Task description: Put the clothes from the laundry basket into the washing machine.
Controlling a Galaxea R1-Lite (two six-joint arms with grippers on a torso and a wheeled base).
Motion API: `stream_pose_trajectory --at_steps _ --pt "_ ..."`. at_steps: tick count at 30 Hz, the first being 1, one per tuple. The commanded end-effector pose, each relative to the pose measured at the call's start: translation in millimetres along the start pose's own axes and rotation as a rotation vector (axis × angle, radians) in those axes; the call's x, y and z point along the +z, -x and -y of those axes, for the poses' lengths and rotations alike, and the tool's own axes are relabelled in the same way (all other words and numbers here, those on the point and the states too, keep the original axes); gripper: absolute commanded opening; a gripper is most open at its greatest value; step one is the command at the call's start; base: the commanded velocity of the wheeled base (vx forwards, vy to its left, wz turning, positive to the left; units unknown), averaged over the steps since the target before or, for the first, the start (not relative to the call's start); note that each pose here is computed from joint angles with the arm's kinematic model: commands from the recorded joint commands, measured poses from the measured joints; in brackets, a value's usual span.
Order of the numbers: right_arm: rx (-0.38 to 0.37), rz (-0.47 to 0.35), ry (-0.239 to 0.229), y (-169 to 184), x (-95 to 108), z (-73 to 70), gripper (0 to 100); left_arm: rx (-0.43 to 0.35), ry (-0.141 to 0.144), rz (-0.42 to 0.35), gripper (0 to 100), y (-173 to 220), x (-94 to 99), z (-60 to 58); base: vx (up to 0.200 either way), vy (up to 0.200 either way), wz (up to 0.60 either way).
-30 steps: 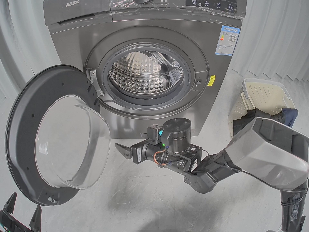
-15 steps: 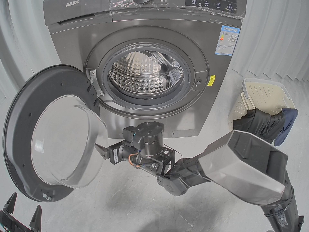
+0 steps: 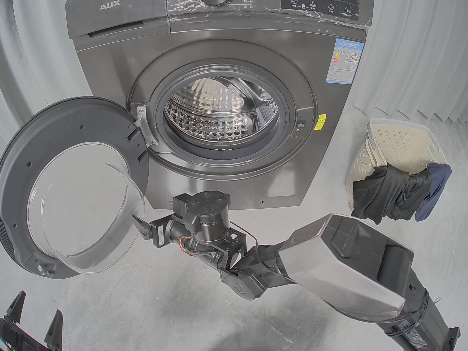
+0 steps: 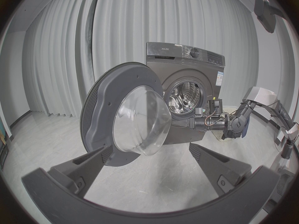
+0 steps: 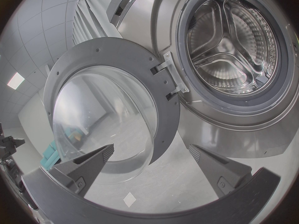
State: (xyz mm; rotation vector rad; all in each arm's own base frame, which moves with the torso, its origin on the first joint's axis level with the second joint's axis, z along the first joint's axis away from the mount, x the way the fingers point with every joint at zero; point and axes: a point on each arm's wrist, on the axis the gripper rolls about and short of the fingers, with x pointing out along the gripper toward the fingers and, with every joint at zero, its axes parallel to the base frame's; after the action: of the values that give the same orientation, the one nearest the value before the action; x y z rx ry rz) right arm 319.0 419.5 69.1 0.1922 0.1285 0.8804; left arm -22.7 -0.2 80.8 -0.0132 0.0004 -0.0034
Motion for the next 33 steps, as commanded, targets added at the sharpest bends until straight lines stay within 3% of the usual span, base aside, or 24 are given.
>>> stream_pose_trajectory --at_steps 1,4,9,15,17,19,22,23,26,30,33 --pt "-0.038 0.020 0.002 24.0 36.0 11.9 100 0.000 0.001 -0.004 100 -0.3 -5.2 -0.1 0.000 0.000 0.00" --pt "-0.060 0.017 0.007 45.2 54.9 18.2 100 0.000 0.001 -0.004 100 -0.3 -5.2 -0.1 0.000 0.000 0.00" --pt "-0.127 0.057 0.024 113.9 108.4 35.4 100 0.002 -0.002 -0.003 100 -0.3 -5.0 -0.1 0.000 0.000 0.00" --pt "-0.240 0.118 0.085 223.8 156.5 53.6 100 0.005 -0.004 -0.001 100 -0.2 -5.1 -0.1 0.000 0.000 0.00" --pt "-0.268 0.126 0.100 244.1 161.3 56.5 100 0.007 -0.004 -0.003 100 -0.2 -5.2 -0.1 0.000 0.000 0.00" --pt "-0.340 0.163 0.145 298.8 170.2 60.0 100 0.006 -0.002 -0.001 100 -0.2 -5.1 -0.1 0.000 0.000 0.00" --pt "-0.389 0.185 0.173 331.0 170.2 60.8 100 0.006 -0.002 -0.001 100 -0.2 -5.1 -0.1 0.000 0.000 0.00" --pt "-0.463 0.217 0.216 366.8 169.7 61.4 100 0.005 -0.002 -0.001 100 -0.2 -5.1 -0.1 0.000 0.000 0.00" --pt "-0.564 0.227 0.261 404.6 161.1 62.7 100 0.005 -0.002 -0.001 100 -0.2 -5.1 -0.1 0.000 0.000 0.00" --pt "-0.627 0.257 0.278 441.8 145.0 51.0 100 0.006 -0.002 -0.001 100 -0.2 -5.1 -0.1 0.000 0.000 0.00" --pt "-0.666 0.264 0.278 474.8 120.8 35.1 100 0.005 -0.002 -0.001 100 -0.2 -5.1 -0.1 0.000 0.000 0.00"
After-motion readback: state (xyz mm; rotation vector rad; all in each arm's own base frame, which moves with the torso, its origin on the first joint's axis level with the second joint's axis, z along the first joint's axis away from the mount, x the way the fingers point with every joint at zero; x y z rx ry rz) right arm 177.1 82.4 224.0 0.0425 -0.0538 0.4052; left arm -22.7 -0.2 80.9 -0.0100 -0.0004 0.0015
